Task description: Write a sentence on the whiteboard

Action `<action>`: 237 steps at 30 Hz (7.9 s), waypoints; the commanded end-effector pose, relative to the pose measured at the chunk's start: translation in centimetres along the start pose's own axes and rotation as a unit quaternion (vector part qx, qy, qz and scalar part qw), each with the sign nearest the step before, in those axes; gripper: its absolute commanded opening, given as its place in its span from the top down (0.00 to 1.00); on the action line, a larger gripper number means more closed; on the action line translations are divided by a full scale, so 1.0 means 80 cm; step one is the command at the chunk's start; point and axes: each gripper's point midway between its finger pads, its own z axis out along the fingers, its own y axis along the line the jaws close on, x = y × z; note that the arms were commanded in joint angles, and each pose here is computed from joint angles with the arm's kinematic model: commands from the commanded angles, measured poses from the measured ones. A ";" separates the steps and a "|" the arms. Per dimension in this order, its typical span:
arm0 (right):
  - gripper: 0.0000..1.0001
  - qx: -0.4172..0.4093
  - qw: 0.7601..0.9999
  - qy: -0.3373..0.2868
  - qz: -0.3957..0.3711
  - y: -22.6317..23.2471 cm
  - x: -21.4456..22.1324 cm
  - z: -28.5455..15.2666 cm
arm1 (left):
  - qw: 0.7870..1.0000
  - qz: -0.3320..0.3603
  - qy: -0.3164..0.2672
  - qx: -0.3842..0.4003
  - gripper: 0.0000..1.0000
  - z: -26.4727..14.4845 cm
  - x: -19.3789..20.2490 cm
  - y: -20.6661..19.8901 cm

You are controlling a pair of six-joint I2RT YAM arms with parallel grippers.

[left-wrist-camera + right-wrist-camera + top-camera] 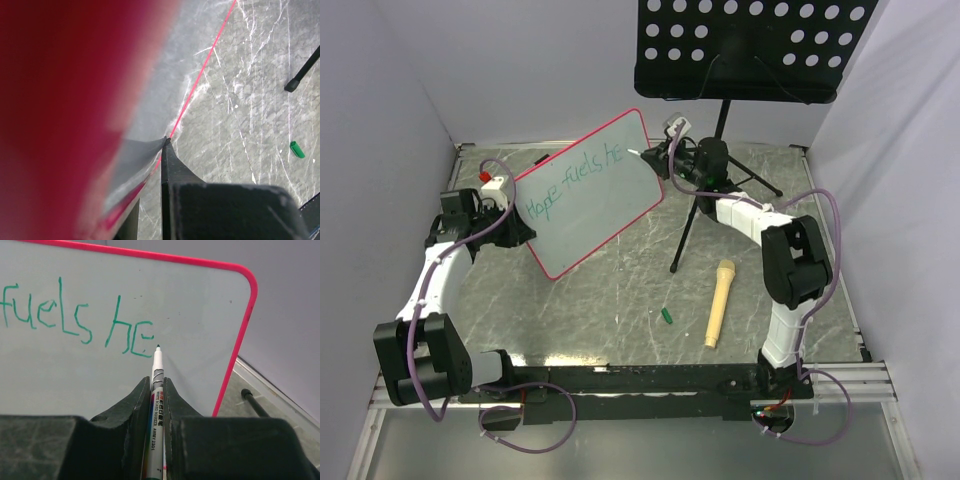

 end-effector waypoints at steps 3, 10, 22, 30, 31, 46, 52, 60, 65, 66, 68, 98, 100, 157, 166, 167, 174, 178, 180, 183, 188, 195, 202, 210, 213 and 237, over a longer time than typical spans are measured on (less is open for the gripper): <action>1.00 0.011 0.999 -0.034 -0.031 -0.012 -0.030 0.017 | 0.969 0.031 0.188 -0.159 0.99 -0.022 0.118 0.084; 1.00 0.015 0.999 -0.034 -0.032 -0.017 -0.028 0.021 | 0.969 0.034 0.184 -0.161 0.99 -0.023 0.118 0.084; 1.00 0.015 0.999 -0.031 -0.027 -0.020 -0.027 0.029 | 0.969 0.036 0.185 -0.160 0.99 -0.022 0.118 0.082; 1.00 0.013 0.999 -0.028 -0.024 -0.021 -0.025 0.033 | 0.969 0.037 0.183 -0.160 0.99 -0.022 0.118 0.082; 1.00 0.011 0.999 -0.030 -0.024 -0.019 -0.026 0.034 | 0.969 0.038 0.184 -0.159 0.99 -0.022 0.118 0.081; 1.00 -0.018 0.999 -0.033 -0.022 -0.005 -0.028 0.034 | 0.969 0.037 0.185 -0.159 0.99 -0.021 0.119 0.081; 1.00 -0.028 0.999 -0.030 -0.022 -0.001 -0.025 0.033 | 0.969 0.037 0.184 -0.160 0.99 -0.021 0.118 0.081; 1.00 -0.027 0.999 -0.018 -0.023 -0.002 -0.021 0.036 | 0.969 0.037 0.184 -0.161 0.99 -0.021 0.118 0.081; 1.00 -0.024 0.999 -0.007 -0.025 -0.005 -0.016 0.036 | 0.969 0.038 0.184 -0.162 0.99 -0.021 0.117 0.082; 1.00 -0.026 0.999 -0.005 -0.025 -0.004 -0.014 0.036 | 0.968 0.035 0.186 -0.162 0.99 -0.021 0.119 0.082; 1.00 -0.027 0.999 -0.004 -0.025 -0.003 -0.015 0.037 | 0.969 0.036 0.184 -0.163 0.99 -0.021 0.117 0.082; 1.00 -0.037 0.999 0.012 -0.025 0.000 0.000 0.024 | 0.967 0.036 0.186 -0.173 0.99 -0.023 0.115 0.087; 1.00 -0.037 0.999 0.013 -0.025 0.000 0.000 0.023 | 0.966 0.036 0.186 -0.173 0.99 -0.022 0.116 0.087; 1.00 0.004 0.999 -0.029 -0.017 -0.033 -0.040 0.029 | 0.967 0.031 0.189 -0.169 0.99 -0.019 0.118 0.086; 1.00 0.003 1.000 -0.027 -0.012 -0.034 -0.037 0.034 | 0.966 0.029 0.191 -0.169 0.99 -0.018 0.120 0.087; 1.00 0.003 1.000 -0.026 -0.011 -0.034 -0.036 0.035 | 0.966 0.029 0.191 -0.170 0.99 -0.019 0.120 0.087; 1.00 0.000 1.000 -0.012 -0.003 -0.036 -0.025 0.039 | 0.966 0.029 0.190 -0.171 0.99 -0.018 0.119 0.087; 1.00 -0.001 1.000 -0.009 -0.004 -0.035 -0.021 0.037 | 0.966 0.030 0.190 -0.171 0.99 -0.019 0.119 0.088; 1.00 -0.003 1.000 -0.006 -0.004 -0.032 -0.016 0.036 | 0.966 0.031 0.190 -0.172 0.99 -0.019 0.119 0.088; 1.00 -0.005 1.000 -0.003 -0.004 -0.031 -0.012 0.033 | 0.966 0.030 0.190 -0.173 0.99 -0.019 0.118 0.088; 1.00 -0.006 1.000 0.003 -0.007 -0.027 -0.004 0.029 | 0.966 0.031 0.190 -0.175 0.99 -0.019 0.118 0.089; 1.00 -0.004 1.000 0.006 -0.008 -0.026 0.001 0.023 | 0.965 0.030 0.190 -0.177 0.99 -0.019 0.118 0.090; 1.00 0.003 1.000 0.007 -0.011 -0.030 0.001 0.018 | 0.965 0.030 0.191 -0.178 0.99 -0.020 0.118 0.090; 1.00 0.008 1.000 -0.003 -0.014 -0.035 -0.010 0.010 | 0.965 0.030 0.191 -0.177 0.99 -0.019 0.119 0.090; 1.00 -0.006 0.999 -0.032 -0.020 -0.028 -0.029 0.001 | 0.965 0.031 0.189 -0.178 0.99 -0.020 0.118 0.090; 1.00 0.014 0.998 -0.063 -0.016 -0.047 -0.061 0.023 | 0.966 0.030 0.190 -0.176 0.99 -0.018 0.119 0.090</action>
